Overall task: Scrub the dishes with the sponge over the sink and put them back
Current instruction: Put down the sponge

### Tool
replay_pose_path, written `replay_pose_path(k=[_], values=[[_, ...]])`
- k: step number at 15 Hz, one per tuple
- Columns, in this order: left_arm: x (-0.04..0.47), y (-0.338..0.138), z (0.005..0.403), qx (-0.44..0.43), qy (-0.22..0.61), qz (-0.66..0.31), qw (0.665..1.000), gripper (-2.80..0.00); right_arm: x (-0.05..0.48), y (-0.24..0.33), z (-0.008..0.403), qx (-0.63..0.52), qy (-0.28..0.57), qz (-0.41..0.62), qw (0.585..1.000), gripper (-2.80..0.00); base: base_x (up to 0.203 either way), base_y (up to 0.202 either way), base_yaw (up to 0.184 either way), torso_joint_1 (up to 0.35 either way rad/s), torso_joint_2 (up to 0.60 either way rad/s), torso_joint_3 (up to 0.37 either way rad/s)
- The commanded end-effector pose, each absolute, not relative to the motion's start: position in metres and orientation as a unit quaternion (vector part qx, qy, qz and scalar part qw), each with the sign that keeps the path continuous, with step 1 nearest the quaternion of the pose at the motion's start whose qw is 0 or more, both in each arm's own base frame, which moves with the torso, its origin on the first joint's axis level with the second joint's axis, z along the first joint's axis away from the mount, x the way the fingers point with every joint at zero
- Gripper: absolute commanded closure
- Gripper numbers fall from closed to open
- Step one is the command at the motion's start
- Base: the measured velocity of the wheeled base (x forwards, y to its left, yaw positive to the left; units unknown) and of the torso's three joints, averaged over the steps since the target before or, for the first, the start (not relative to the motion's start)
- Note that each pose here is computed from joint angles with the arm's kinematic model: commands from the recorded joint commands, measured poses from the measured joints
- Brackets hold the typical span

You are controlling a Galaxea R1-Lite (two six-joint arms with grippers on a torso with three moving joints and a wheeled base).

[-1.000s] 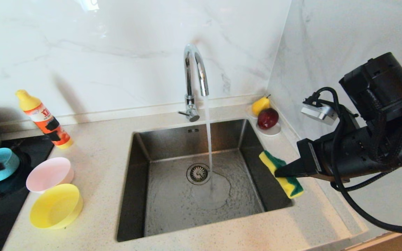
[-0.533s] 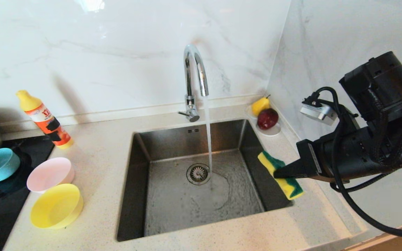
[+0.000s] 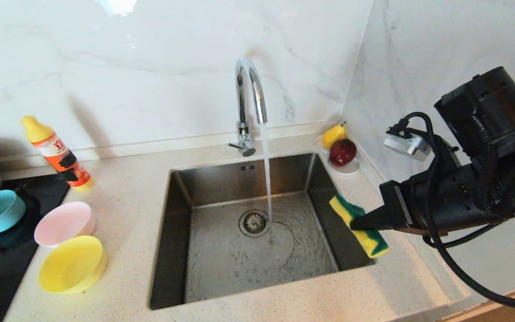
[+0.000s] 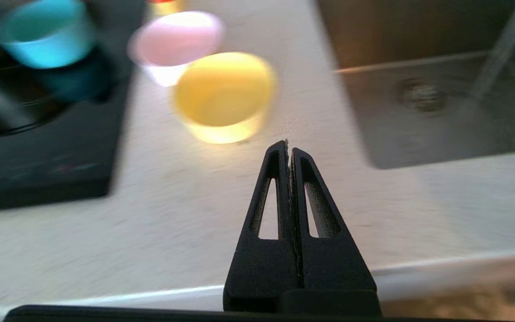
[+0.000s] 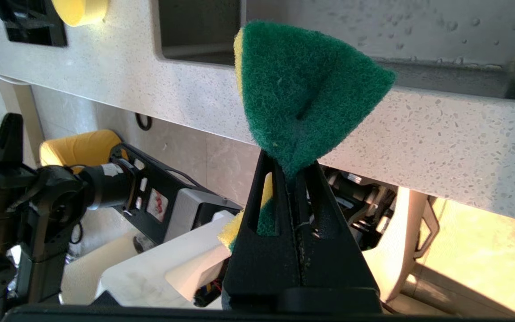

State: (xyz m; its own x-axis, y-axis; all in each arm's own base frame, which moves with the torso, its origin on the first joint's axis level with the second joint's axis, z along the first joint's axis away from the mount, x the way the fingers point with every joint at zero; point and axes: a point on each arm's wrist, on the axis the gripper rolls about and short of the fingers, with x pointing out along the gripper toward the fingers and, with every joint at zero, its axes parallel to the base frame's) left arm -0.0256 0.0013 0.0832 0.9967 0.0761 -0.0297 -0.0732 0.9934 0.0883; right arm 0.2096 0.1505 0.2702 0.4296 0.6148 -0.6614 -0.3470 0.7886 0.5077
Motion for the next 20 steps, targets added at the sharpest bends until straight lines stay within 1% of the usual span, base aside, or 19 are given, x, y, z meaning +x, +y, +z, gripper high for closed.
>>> replay_pose_path(k=[1,5,7,10,14,20], values=[[-0.025,0.000,0.076,0.036,0.018,0.006,0.999,0.00,0.211,0.151,0.268,0.144,0.452,0.288,0.832,0.00,0.000,0.000,0.000,0.000,0.00,0.000],[-0.023,-0.001,0.074,0.023,0.007,-0.002,1.000,0.00,0.208,0.147,0.271,0.134,0.445,0.288,0.837,0.00,0.000,0.000,0.000,0.000,0.00,0.000],[-0.023,0.000,0.074,0.023,0.007,-0.003,1.000,0.00,0.206,0.144,0.267,0.103,0.442,0.277,0.847,0.00,0.000,0.000,0.000,0.000,0.00,0.000],[-0.023,-0.001,0.074,0.023,0.007,-0.002,1.000,0.00,0.206,0.138,0.248,0.014,0.436,0.232,0.869,0.00,0.000,0.000,0.000,0.000,0.00,0.000],[-0.023,0.000,0.074,0.023,0.007,-0.003,1.000,0.00,0.195,0.129,0.233,-0.032,0.428,0.197,0.881,0.00,0.000,0.000,0.000,0.000,0.00,0.000],[-0.023,-0.001,0.074,0.023,0.007,-0.002,1.000,0.00,0.199,0.127,0.200,-0.097,0.393,0.081,0.911,0.00,0.000,0.000,0.000,0.000,0.00,0.000]])
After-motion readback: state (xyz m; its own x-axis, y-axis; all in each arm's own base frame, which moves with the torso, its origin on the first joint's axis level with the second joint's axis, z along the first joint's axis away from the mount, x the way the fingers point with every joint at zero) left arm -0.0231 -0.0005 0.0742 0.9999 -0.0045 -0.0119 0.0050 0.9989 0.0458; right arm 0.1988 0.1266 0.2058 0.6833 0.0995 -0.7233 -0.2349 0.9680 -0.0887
